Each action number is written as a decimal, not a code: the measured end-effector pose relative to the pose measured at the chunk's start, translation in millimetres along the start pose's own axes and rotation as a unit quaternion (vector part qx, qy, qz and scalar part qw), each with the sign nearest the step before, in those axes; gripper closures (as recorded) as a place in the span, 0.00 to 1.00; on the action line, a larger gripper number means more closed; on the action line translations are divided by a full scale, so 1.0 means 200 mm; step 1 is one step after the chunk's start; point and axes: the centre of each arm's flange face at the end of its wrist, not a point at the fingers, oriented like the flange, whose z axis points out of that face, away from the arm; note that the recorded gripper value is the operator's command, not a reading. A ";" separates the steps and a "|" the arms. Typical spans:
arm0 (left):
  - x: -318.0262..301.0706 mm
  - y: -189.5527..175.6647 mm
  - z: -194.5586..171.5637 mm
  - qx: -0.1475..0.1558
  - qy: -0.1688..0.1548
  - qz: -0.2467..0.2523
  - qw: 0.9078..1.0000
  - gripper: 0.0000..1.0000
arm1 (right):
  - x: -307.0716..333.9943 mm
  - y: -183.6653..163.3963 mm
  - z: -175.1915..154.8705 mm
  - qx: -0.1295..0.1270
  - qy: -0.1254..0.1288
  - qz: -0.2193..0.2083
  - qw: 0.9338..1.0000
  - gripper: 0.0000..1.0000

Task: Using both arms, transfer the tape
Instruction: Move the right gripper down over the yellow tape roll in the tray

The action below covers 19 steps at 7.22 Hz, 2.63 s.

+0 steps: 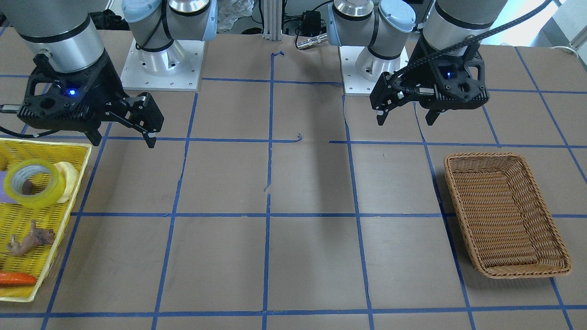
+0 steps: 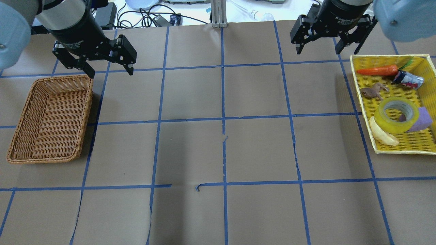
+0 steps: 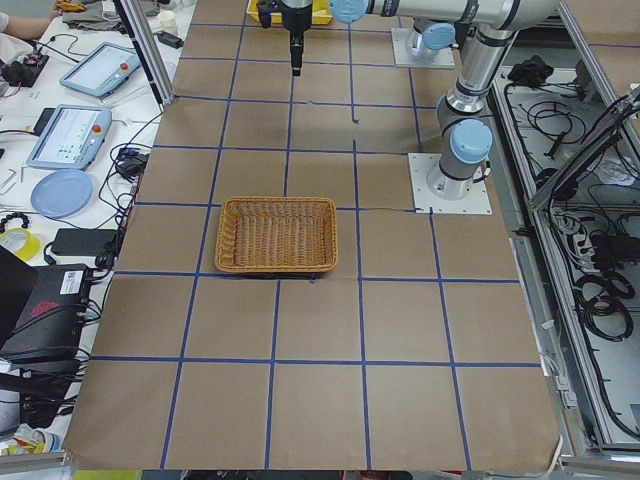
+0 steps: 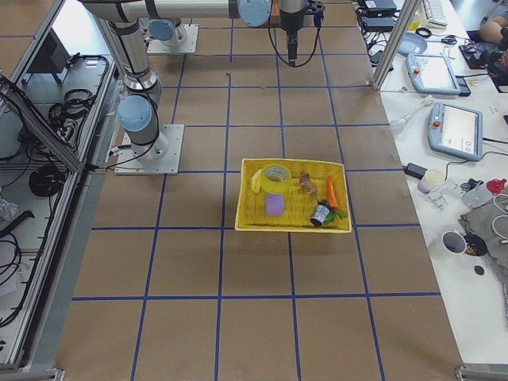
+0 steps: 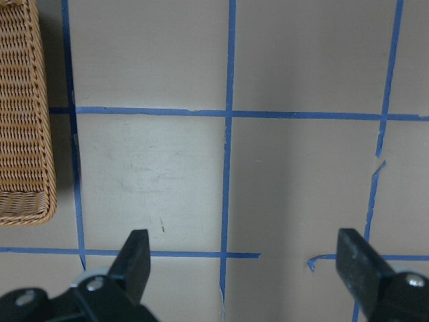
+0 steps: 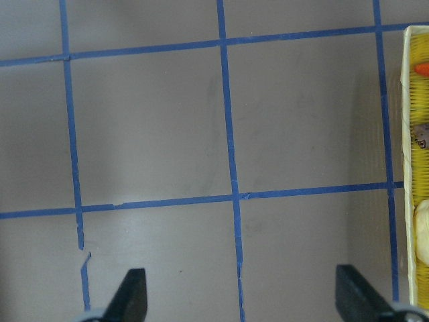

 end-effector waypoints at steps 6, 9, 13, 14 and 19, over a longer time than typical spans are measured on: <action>0.00 0.00 0.01 -0.001 -0.001 0.000 1.000 0.00 | 0.55 -0.13 0.31 -0.073 0.019 -0.050 0.996 0.00; 0.00 0.01 0.02 -0.004 -0.001 0.000 1.000 0.00 | 1.20 -0.30 0.75 -0.083 0.006 -0.214 0.973 0.00; 0.00 0.00 0.02 -0.004 -0.001 0.000 1.000 0.00 | 1.62 -0.23 1.16 -0.090 -0.031 -0.383 0.919 0.00; 0.00 0.00 0.02 -0.004 0.000 0.000 1.000 0.00 | 1.64 -0.21 1.21 -0.081 -0.024 -0.401 0.912 0.05; 0.00 0.00 0.04 -0.006 -0.001 0.001 1.000 0.00 | 1.67 -0.15 1.26 -0.104 -0.018 -0.499 0.860 1.00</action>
